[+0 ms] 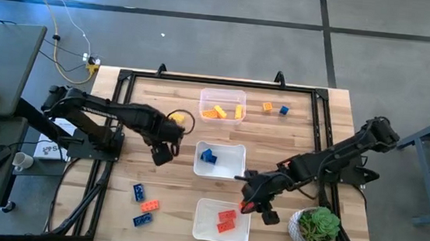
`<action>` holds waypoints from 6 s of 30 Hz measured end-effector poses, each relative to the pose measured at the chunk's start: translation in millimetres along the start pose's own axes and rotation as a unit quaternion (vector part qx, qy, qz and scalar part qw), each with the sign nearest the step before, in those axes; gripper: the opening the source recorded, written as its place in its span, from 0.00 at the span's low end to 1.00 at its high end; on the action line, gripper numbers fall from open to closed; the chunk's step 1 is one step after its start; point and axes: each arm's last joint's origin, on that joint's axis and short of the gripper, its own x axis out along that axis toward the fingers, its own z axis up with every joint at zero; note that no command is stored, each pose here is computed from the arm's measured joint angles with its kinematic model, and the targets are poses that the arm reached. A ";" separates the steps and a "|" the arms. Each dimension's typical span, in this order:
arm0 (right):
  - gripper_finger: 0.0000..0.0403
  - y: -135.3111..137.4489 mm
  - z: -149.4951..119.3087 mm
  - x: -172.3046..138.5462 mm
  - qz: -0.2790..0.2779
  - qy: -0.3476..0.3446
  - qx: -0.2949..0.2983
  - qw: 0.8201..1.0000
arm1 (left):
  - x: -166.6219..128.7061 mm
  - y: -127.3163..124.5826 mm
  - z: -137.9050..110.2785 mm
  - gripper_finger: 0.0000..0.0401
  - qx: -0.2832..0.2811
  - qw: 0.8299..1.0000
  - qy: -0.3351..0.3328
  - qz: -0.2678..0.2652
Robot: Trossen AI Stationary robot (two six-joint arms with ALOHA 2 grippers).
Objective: Sort & place blocks by color
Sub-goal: Put the orange game piece into the bottom white bin, then put the blue game piece into the top white bin
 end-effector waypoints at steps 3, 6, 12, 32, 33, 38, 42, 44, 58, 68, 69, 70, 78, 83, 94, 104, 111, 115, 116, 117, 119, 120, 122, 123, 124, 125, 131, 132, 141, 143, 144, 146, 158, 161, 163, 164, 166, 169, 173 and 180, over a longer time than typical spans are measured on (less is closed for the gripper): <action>0.27 -0.6 0.7 11.5 0.034 0.008 -0.025 0.999 | 6.6 -8.9 -12.5 0.46 -0.006 1.000 0.018 0.010; 0.27 -0.4 1.8 19.5 0.061 0.006 -0.061 0.996 | 11.5 -18.3 -24.2 0.46 -0.018 0.999 0.025 0.019; 0.27 1.1 7.6 25.7 0.089 -0.026 -0.144 0.985 | 11.7 -36.2 -47.3 0.46 -0.047 0.998 0.043 0.017; 0.27 -2.6 15.4 51.7 0.079 -0.068 -0.165 0.981 | 2.9 -71.6 -125.9 0.46 -0.034 0.996 0.066 0.041; 0.27 -3.1 16.2 53.7 0.076 -0.071 -0.148 0.984 | 2.5 -71.1 -128.9 0.46 -0.034 0.996 0.066 0.049; 0.33 -7.1 19.3 58.4 0.035 -0.087 -0.053 0.994 | 0.8 -71.6 -142.4 0.46 -0.028 0.995 0.064 0.065; 0.42 -9.1 20.0 58.4 0.006 -0.095 0.002 0.995 | -0.7 -72.9 -151.7 0.46 0.007 0.996 0.062 0.062; 0.45 -9.3 20.6 58.3 0.006 -0.098 0.023 0.995 | -1.1 -73.6 -155.5 0.46 0.036 0.996 0.061 0.061; 0.48 -9.7 27.3 56.6 -0.004 -0.143 0.150 0.978 | -2.0 -75.2 -165.5 0.46 0.325 0.943 0.019 0.068; 0.48 -9.6 33.3 54.6 -0.013 -0.184 0.183 0.966 | -2.1 -75.0 -163.9 0.47 0.400 0.913 0.006 0.077; 0.48 -9.7 33.9 54.4 -0.016 -0.189 0.183 0.965 | -2.1 -75.0 -163.5 0.48 0.407 0.910 0.001 0.080; 0.48 -9.8 34.5 54.2 -0.019 -0.193 0.184 0.964 | -2.1 -74.9 -163.0 0.49 0.414 0.906 -0.006 0.084; 0.48 -10.5 34.7 54.0 -0.025 -0.199 0.207 0.958 | -0.8 -79.3 -150.8 0.60 0.503 0.860 -0.033 0.077; 0.48 -11.0 34.8 53.7 -0.031 -0.204 0.220 0.953 | 0.4 -91.4 -145.3 0.61 0.585 0.807 -0.066 0.037; 0.48 -11.4 34.9 53.5 -0.035 -0.208 0.235 0.949 | 45.1 -121.0 -146.4 0.61 0.646 0.763 0.004 0.018; 0.48 -10.1 34.7 53.7 -0.033 -0.207 0.232 0.950 | 83.3 -125.5 -149.5 0.61 0.658 0.749 0.063 0.046; 0.48 -10.1 34.7 53.6 -0.033 -0.207 0.231 0.950 | 88.0 -130.6 -143.2 0.61 0.654 0.755 0.042 0.030; 0.48 -10.1 34.7 53.6 -0.033 -0.207 0.232 0.950 | 92.1 -132.6 -142.0 0.61 0.662 0.748 0.044 0.032; 0.48 -10.1 34.7 53.6 -0.033 -0.207 0.232 0.950 | 92.5 -132.4 -142.1 0.61 0.662 0.748 0.046 0.032; 0.48 -10.1 34.7 53.6 -0.033 -0.207 0.232 0.950 | 93.7 -132.9 -142.0 0.61 0.661 0.748 0.050 0.031; 0.48 -10.1 34.7 53.6 -0.033 -0.207 0.232 0.950 | 98.5 -134.5 -141.7 0.61 0.664 0.745 0.059 0.032; 0.48 -10.1 34.6 53.6 -0.033 -0.206 0.232 0.950 | 100.5 -135.2 -141.7 0.61 0.666 0.743 0.061 0.034; 0.48 -10.1 34.5 53.7 -0.033 -0.206 0.233 0.950 | 104.4 -136.4 -141.9 0.61 0.667 0.741 0.067 0.040; 0.48 -10.1 34.5 53.7 -0.033 -0.205 0.233 0.950 | 107.4 -137.2 -142.0 0.61 0.667 0.741 0.072 0.043; 0.48 -10.1 34.5 53.7 -0.033 -0.205 0.233 0.950 | 110.7 -138.1 -141.9 0.61 0.667 0.739 0.078 0.043; 0.48 -10.1 34.5 53.7 -0.033 -0.205 0.233 0.950 | 113.8 -138.7 -142.1 0.61 0.669 0.737 0.087 0.043; 0.48 -10.0 34.4 53.7 -0.032 -0.204 0.233 0.950 | 130.7 -142.1 -141.5 0.61 0.668 0.733 0.112 0.061; 0.48 -10.0 34.4 53.7 -0.032 -0.204 0.234 0.950 | 131.4 -142.3 -140.9 0.60 0.665 0.736 0.112 0.063; 0.48 -10.1 34.4 53.7 -0.031 -0.205 0.236 0.949 | 132.6 -141.4 -136.6 0.36 0.653 0.746 0.116 0.063; 0.48 -10.1 34.4 53.7 -0.031 -0.205 0.237 0.949 | 132.1 -141.3 -136.6 0.28 0.653 0.746 0.115 0.063; 0.48 -10.1 34.4 53.7 -0.031 -0.205 0.237 0.949 | 132.1 -141.3 -136.5 0.27 0.653 0.746 0.116 0.063; 0.48 -10.2 34.4 53.7 -0.031 -0.205 0.237 0.949 | 131.9 -141.2 -136.6 0.27 0.653 0.746 0.115 0.063; 0.48 -11.8 34.9 53.2 -0.054 -0.220 0.254 0.940 | 107.4 -128.9 -124.3 0.27 0.614 0.783 0.089 0.046; 0.48 -13.4 35.4 52.7 -0.065 -0.229 0.267 0.934 | 96.2 -123.5 -117.9 0.27 0.593 0.801 0.068 0.038; 0.48 -14.2 35.6 52.5 -0.066 -0.231 0.269 0.933 | 87.7 -118.9 -113.2 0.27 0.580 0.812 0.048 0.036; 0.48 -15.4 35.9 52.2 -0.067 -0.231 0.270 0.932 | 82.9 -116.3 -110.8 0.27 0.574 0.818 0.036 0.035; 0.48 -18.1 36.4 51.6 -0.069 -0.233 0.276 0.930 | 74.7 -111.4 -105.2 0.27 0.560 0.828 0.014 0.033; 0.48 -26.2 38.0 49.8 -0.075 -0.238 0.289 0.924 | 62.9 -102.1 -96.1 0.27 0.536 0.844 -0.018 0.034; 0.48 -42.8 41.1 44.9 -0.091 -0.248 0.299 0.917 | 48.1 -87.4 -82.0 0.27 0.488 0.871 -0.055 0.028; 0.48 -83.8 48.9 21.5 -0.139 -0.280 0.288 0.905 | 27.4 -65.5 -56.8 0.27 0.396 0.909 -0.134 0.009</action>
